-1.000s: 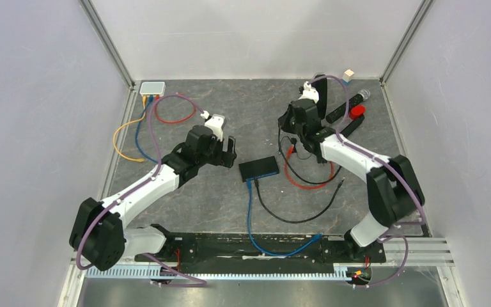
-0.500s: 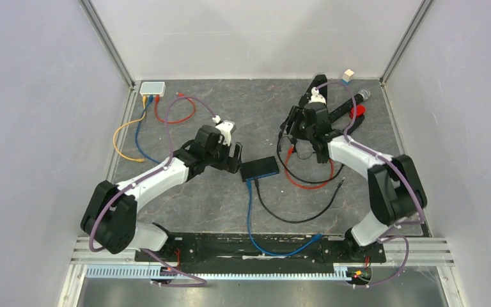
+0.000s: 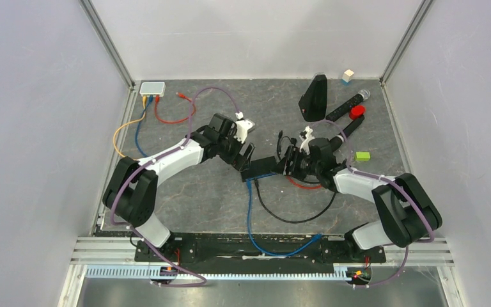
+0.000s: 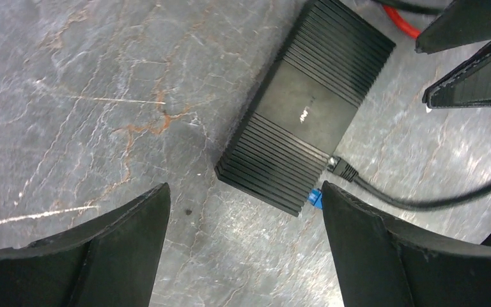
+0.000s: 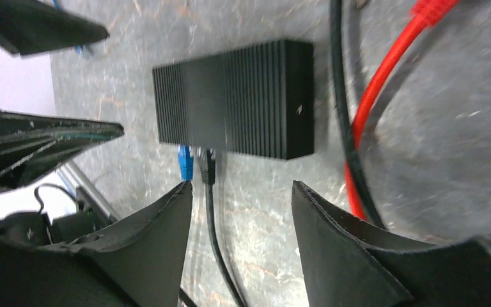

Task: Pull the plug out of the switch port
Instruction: Place the connector at the center of the board, then pull the connector from the switch port.

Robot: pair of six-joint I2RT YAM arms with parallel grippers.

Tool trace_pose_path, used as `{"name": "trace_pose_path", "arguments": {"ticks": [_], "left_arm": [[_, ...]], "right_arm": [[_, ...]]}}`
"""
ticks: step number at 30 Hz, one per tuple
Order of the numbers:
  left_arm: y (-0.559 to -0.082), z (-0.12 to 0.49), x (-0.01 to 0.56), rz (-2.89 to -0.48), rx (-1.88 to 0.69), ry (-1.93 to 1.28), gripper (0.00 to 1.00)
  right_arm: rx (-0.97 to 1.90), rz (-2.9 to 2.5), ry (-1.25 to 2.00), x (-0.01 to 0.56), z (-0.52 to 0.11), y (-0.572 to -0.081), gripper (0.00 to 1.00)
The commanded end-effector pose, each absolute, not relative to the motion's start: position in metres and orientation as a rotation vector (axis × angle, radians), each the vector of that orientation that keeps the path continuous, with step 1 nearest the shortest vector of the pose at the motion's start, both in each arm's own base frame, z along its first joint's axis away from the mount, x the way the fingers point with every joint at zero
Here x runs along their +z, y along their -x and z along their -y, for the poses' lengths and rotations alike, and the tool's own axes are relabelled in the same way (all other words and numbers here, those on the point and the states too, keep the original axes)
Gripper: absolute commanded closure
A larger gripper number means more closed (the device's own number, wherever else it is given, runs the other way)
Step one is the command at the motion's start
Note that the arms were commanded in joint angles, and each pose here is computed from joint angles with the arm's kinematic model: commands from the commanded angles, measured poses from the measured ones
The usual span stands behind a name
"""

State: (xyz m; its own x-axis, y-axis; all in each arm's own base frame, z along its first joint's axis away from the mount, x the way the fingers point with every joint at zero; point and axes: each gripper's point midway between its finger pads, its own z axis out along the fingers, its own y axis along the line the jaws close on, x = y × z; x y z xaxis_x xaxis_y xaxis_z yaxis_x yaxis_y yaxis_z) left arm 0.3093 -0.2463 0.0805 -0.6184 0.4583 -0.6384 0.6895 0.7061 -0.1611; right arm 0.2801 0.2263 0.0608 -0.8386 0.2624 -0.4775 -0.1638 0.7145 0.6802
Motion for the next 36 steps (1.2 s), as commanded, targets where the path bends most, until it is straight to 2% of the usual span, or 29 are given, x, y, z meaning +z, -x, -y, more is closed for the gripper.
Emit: {"name": "trace_pose_path", "arguments": {"ticks": [1,12,20,22,30,36], "left_arm": [[-0.300,0.254,0.085,-2.182,-0.560,-1.231,0.08],[-0.302,0.266,0.055,-2.119,-0.425,-1.487,0.09],[-0.305,0.264,0.042,-2.131,-0.375,-1.507,0.11],[-0.306,0.265,0.041,-2.135,-0.383,-1.506,0.12],[-0.293,0.263,0.030,-2.201,-0.429,-1.546,0.30],[-0.287,0.262,0.028,-2.219,-0.454,-1.556,0.33]], "right_arm": [[1.174,-2.307,0.012,0.077,-0.249,-0.264,0.40],[1.361,-2.318,-0.030,0.065,-0.273,-0.254,0.41],[1.403,-2.342,-0.052,0.053,-0.281,-0.249,0.41],[1.396,-2.349,-0.066,0.050,-0.283,-0.249,0.41],[1.446,-2.348,-0.195,0.038,-0.291,-0.255,0.50],[1.434,-2.335,-0.304,0.028,-0.297,-0.266,0.52]]}}
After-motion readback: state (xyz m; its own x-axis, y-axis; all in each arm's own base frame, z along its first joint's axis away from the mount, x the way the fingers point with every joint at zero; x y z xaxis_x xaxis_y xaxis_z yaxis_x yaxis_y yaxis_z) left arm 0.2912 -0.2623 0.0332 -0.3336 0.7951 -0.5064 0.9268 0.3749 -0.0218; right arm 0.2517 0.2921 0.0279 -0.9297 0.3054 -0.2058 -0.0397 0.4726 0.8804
